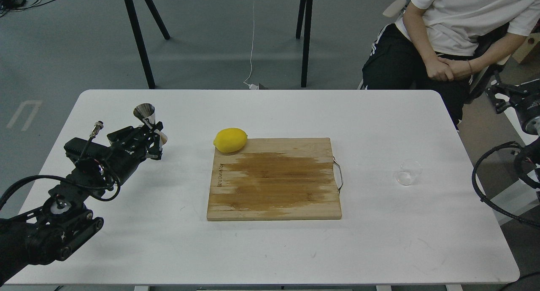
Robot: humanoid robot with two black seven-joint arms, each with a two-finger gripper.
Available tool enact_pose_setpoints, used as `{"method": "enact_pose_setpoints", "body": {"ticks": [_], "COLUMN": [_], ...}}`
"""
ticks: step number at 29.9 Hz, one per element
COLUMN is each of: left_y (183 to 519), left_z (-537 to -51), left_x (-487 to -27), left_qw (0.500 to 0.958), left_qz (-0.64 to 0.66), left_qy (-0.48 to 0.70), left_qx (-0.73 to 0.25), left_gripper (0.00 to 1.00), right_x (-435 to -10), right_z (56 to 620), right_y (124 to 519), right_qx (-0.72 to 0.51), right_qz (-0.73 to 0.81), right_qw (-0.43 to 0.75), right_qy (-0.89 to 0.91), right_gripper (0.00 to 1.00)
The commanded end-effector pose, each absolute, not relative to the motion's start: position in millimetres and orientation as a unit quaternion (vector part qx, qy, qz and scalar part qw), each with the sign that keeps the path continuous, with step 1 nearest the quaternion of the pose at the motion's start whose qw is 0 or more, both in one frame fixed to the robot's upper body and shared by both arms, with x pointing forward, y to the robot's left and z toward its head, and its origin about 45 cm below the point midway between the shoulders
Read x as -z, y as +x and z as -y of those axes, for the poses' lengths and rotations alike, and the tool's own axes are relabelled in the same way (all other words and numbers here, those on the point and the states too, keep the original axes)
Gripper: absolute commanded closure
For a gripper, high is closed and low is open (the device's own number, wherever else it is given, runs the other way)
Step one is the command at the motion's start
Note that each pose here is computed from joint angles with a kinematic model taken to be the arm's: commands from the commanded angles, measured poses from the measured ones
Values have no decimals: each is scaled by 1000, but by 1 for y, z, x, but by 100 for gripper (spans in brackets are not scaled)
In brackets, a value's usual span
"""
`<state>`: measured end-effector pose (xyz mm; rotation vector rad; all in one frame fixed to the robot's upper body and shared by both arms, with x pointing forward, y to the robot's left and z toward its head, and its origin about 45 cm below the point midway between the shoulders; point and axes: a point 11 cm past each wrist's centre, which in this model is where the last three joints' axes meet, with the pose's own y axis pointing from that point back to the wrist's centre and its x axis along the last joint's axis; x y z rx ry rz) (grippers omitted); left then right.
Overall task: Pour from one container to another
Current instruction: 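Lift the jigger and carry it onto the wooden board beside the lemon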
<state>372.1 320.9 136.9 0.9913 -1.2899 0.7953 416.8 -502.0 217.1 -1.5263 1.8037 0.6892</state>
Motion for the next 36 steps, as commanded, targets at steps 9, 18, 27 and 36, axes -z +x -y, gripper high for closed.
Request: {"method": "enact_pose_setpoints", "body": {"ticks": [9, 18, 27, 36], "left_y": [401, 367, 361, 355], "left_z": [-184, -93, -94, -102], "left_x": [-172, -95, -78, -65], "left_qw": [656, 700, 702, 700], "left_qz": [622, 600, 584, 566], "left_qy": [344, 351, 372, 397], "left_qx": [-255, -162, -167, -179], "left_gripper": [94, 94, 93, 82], "right_x": [-205, -203, -203, -202], "right_z": [513, 521, 521, 521], "right_y": [403, 396, 396, 396], "right_qx": [-263, -258, -256, -257], "right_qz": [-705, -713, -713, -714], "right_qw": [325, 325, 326, 325], "right_qy": [-573, -566, -565, -565], "right_gripper": [0, 0, 0, 0]}}
